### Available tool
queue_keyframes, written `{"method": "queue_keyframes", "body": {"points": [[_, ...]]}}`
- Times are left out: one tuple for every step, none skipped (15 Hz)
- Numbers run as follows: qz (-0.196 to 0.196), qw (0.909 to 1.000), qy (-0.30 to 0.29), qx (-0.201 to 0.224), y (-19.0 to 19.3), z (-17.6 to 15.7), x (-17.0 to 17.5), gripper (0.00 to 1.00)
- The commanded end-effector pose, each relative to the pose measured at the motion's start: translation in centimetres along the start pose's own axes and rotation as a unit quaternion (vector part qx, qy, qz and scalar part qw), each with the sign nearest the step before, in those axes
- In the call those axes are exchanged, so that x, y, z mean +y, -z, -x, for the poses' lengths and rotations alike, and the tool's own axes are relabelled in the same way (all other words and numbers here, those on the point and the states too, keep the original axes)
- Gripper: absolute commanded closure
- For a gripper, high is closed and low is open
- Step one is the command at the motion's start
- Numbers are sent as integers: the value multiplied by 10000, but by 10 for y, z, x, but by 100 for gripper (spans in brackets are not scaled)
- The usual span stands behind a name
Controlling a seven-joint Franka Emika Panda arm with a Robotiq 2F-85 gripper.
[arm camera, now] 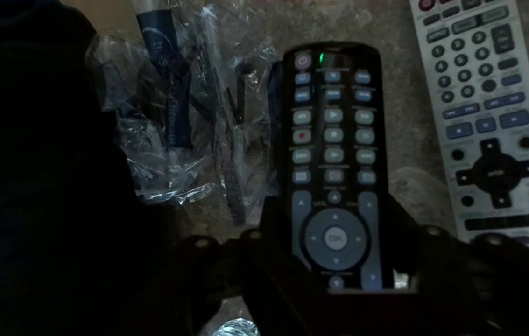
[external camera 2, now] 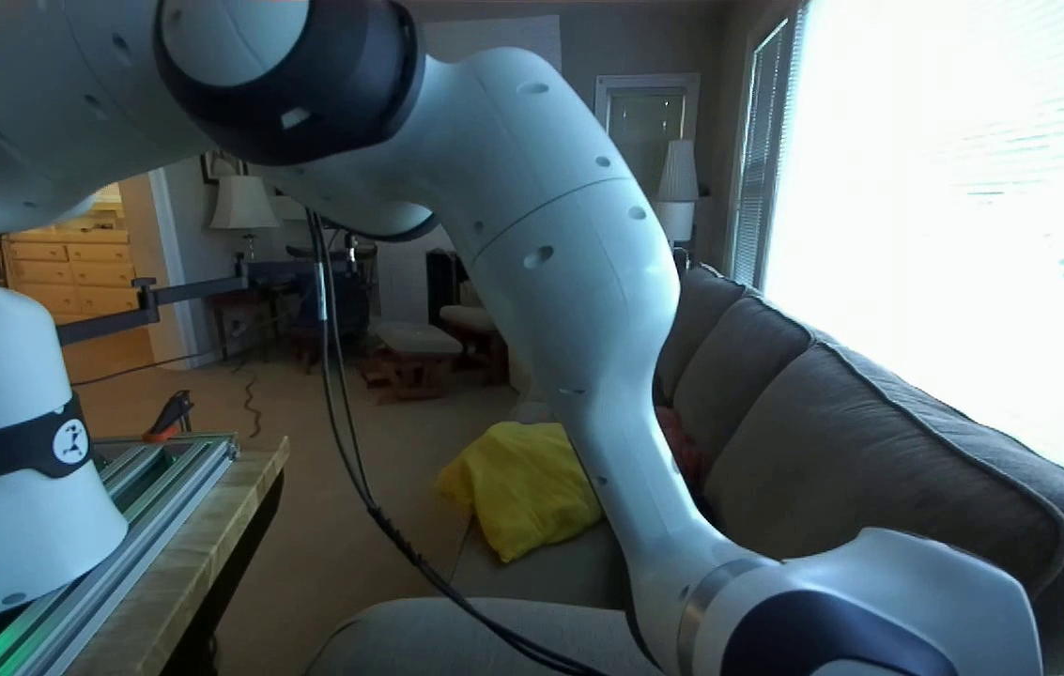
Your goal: Remove the remote control from the right armrest of the sofa and place it on the table.
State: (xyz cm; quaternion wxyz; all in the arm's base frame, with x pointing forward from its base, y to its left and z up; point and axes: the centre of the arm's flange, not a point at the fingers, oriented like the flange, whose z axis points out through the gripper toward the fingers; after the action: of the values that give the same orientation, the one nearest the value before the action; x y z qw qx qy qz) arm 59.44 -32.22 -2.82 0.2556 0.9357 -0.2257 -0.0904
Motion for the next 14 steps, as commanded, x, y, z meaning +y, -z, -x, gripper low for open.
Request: {"method": "queue_keyframes", "body": {"points": [[-185,9969,762,17,-25,2,0,72],[-223,9953,939,-44,-32,2,1,72],[-275,9939,1064,-119,-38,4,4,72],[-337,9921,1196,-182,-46,6,5,72],[-392,9903,1312,-248,-53,8,6,72],[-443,9883,1425,-316,-60,10,8,72],[-489,9865,1513,-384,-67,10,8,72],[-556,9846,1595,-443,-74,9,8,72],[-578,9835,1636,-505,-80,6,7,72],[-600,9825,1671,-566,-84,4,7,72],[-641,9814,1698,-624,-87,2,6,72],[-657,9807,1712,-674,-89,0,4,72],[-661,9805,1703,-727,-91,-2,3,72],[-687,9801,1689,-790,-92,-6,-1,72]]}}
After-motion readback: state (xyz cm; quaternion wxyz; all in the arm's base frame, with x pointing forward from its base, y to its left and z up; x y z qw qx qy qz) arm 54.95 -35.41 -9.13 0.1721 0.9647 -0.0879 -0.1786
